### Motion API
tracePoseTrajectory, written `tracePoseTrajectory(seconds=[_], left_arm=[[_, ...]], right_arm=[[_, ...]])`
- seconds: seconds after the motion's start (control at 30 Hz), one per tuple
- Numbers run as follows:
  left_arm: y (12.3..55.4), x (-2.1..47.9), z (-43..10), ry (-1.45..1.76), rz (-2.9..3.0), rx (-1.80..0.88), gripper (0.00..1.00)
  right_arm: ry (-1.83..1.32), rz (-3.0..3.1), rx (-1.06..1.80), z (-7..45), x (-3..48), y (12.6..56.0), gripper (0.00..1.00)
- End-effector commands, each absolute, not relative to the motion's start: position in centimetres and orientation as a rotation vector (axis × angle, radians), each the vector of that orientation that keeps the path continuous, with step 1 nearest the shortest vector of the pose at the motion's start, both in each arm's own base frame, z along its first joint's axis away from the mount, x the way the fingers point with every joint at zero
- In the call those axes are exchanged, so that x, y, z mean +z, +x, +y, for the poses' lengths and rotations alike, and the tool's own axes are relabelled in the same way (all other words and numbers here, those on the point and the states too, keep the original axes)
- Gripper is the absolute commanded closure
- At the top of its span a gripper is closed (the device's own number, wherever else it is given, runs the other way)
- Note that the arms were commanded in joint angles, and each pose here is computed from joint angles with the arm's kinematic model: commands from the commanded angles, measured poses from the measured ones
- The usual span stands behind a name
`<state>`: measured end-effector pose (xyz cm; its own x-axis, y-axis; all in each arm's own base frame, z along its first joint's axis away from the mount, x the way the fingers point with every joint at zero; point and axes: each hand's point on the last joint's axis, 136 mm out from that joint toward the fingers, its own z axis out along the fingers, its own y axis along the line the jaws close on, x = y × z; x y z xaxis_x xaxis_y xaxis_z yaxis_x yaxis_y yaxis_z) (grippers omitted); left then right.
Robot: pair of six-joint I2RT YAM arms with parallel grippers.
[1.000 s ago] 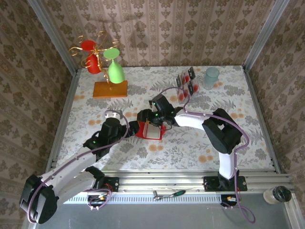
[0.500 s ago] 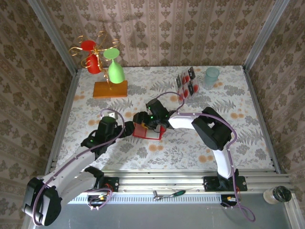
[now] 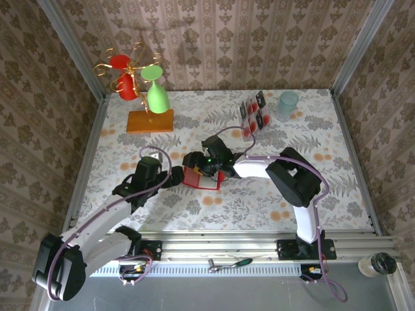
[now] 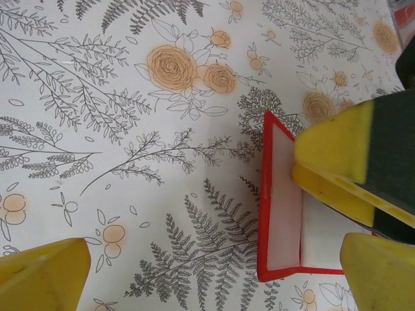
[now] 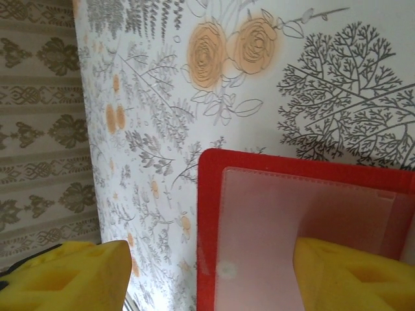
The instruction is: Put the credit cards into the card holder
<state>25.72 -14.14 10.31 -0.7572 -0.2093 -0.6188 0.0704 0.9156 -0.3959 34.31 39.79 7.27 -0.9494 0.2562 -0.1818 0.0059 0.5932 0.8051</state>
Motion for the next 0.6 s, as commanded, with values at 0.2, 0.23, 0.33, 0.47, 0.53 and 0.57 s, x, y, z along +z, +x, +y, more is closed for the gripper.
tracePoseTrajectory(seconds=[0.2,0.23,0.33,0.47,0.53,0.57], left_arm=[[28.4,12.0,-16.2,-0.029,2.341,-0.539,0.00],[28.8,12.1,-16.5,-0.013,2.340,-0.530,0.00],[30.0,12.3,-17.5,0.042,2.344,-0.487,0.00],[31.6,11.7,-18.4,0.135,2.380,-0.366,0.00],[32.2,11.1,-18.7,0.185,2.401,-0.302,0.00],[32.4,10.8,-19.0,0.207,2.412,-0.279,0.00]], right_arm=[[0.148,2.559,1.043,34.3,10.8,32.9,0.32],[0.154,2.575,0.978,33.1,10.8,32.8,0.32],[0.122,2.613,0.744,29.4,10.5,32.2,0.32],[0.094,2.649,0.515,25.7,9.5,31.7,0.32],[0.090,2.668,0.463,24.7,8.7,31.6,0.32],[0.090,2.678,0.453,24.4,8.2,31.5,0.32]])
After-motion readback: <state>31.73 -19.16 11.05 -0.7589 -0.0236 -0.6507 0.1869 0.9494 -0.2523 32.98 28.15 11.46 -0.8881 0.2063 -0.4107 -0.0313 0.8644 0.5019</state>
